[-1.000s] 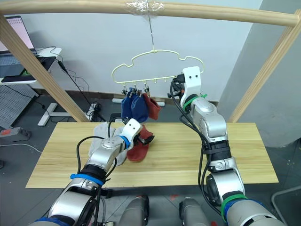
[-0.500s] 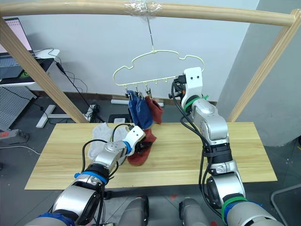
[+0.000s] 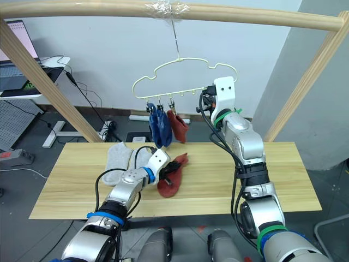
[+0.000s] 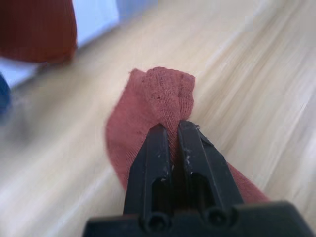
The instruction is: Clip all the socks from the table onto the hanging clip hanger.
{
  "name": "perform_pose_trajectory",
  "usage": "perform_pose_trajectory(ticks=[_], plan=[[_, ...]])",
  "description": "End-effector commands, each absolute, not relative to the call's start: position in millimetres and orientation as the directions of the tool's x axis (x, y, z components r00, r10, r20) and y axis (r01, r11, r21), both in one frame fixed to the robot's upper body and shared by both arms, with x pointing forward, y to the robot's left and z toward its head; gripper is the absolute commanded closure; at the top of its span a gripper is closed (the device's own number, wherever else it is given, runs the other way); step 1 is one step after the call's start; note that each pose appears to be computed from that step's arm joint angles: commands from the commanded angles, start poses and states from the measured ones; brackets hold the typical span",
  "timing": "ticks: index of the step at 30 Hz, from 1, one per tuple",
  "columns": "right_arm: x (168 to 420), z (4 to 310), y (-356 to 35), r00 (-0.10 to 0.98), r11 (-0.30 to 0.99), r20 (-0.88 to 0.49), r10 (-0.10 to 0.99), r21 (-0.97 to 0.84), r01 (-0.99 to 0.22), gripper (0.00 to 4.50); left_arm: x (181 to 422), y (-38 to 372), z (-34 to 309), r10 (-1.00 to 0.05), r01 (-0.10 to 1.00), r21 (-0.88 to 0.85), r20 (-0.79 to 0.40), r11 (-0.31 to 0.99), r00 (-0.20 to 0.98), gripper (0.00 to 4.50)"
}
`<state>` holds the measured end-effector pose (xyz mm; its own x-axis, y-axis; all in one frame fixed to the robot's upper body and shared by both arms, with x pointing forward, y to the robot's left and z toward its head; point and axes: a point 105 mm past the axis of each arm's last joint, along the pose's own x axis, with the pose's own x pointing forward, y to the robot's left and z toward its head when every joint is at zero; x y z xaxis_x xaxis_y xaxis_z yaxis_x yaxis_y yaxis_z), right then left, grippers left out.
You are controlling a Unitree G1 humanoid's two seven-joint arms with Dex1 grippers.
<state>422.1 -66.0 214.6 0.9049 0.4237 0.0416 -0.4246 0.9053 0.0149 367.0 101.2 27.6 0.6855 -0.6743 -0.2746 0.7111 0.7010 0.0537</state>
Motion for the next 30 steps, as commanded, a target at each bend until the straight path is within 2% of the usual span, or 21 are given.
perform_pose_trajectory(ticks=[1, 7, 13, 16, 22, 30], plan=[[424.3, 223.8, -75.8, 0.911, 0.913, 0.073, 0.405, 0.025, -0.408, 4.5, 367.2, 101.9, 57.4, -0.685, 0.696, 0.036, -0.152, 0.717, 0.713, 4.49], [425.6, 227.5, -76.8, 0.907, 0.901, 0.065, 0.415, 0.108, -0.42, 4.5, 355.3, 95.9, 95.3, -0.717, 0.715, 0.074, 0.008, 0.695, 0.697, 4.49], [422.3, 227.2, -77.3, 0.889, 0.825, -0.018, 0.458, 0.381, -0.417, 4.5, 351.6, 87.4, 115.6, -0.723, 0.7, 0.201, 0.072, 0.686, 0.687, 4.49], [417.7, 228.0, -75.2, 0.877, 0.795, -0.048, 0.478, 0.447, -0.409, 4.5, 351.2, 78.7, 125.0, -0.726, 0.688, 0.246, 0.113, 0.682, 0.679, 4.49], [409.1, 232.0, -66.8, 0.859, 0.746, -0.07, 0.507, 0.535, -0.396, 4.5, 352.8, 63.0, 135.7, -0.73, 0.673, 0.296, 0.16, 0.678, 0.664, 4.49], [406.9, 230.4, -64.5, 0.863, 0.743, -0.085, 0.499, 0.554, -0.375, 4.5, 360.3, 59.1, 146.9, -0.715, 0.648, 0.315, 0.194, 0.693, 0.671, 4.49]])
